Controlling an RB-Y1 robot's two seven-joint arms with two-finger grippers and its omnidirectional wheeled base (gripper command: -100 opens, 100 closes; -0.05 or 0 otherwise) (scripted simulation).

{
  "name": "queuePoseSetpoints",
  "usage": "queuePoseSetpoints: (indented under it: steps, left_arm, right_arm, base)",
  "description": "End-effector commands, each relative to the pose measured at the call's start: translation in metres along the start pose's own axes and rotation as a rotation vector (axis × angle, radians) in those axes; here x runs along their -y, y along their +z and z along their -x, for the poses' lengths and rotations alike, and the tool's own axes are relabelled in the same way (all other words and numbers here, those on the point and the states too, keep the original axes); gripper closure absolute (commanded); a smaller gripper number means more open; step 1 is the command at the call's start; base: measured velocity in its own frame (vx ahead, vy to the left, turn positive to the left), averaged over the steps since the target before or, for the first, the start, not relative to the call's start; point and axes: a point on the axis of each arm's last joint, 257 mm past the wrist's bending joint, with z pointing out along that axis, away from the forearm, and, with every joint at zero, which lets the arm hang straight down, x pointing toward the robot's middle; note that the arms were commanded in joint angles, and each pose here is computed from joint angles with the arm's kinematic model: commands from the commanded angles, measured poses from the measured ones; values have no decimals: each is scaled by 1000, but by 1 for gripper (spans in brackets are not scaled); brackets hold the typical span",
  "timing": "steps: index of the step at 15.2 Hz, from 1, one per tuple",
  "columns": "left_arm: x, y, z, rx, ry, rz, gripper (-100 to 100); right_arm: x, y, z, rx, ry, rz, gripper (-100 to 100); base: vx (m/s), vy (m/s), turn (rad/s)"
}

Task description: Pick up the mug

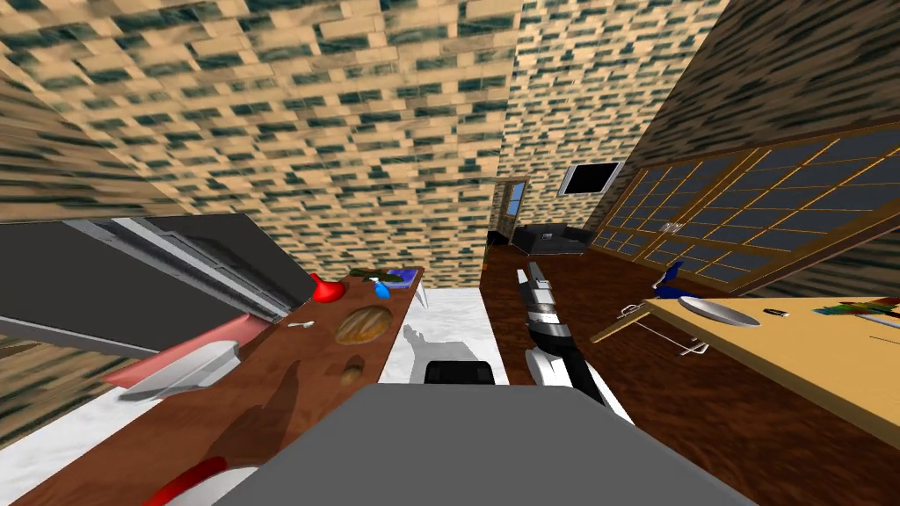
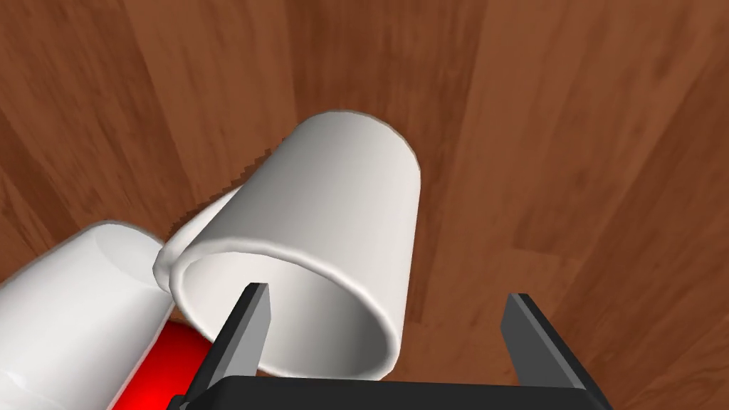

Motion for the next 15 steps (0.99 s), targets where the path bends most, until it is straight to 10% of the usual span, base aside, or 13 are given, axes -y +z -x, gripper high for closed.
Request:
queuePoseSetpoints:
  steps: [1,3,10,11,15]
  left_arm:
    - [-33,-13,-11,-18,0,75,-100]
    - [-59,-23,-20,-34,-1,131,-100]
    - [-41,5,-34,-29,-5,89,-100]
    - [-41,6,-35,-29,-4,90,100]
    - [-41,6,-35,-30,-1,90,100]
  right_arm:
    - [0,0,0,0,0,0,0]
    - [0,0,0,0,0,0,0]
    - [0,0,0,0,0,0,0]
    - [0,0,0,0,0,0,0]
    - [0,0,0,0,0,0,0]
  base:
    - [75,4,-338]
    - [78,6,-247]
    - [-21,43,-16]
    - [-10,11,-2]
    - [-1,1,0]
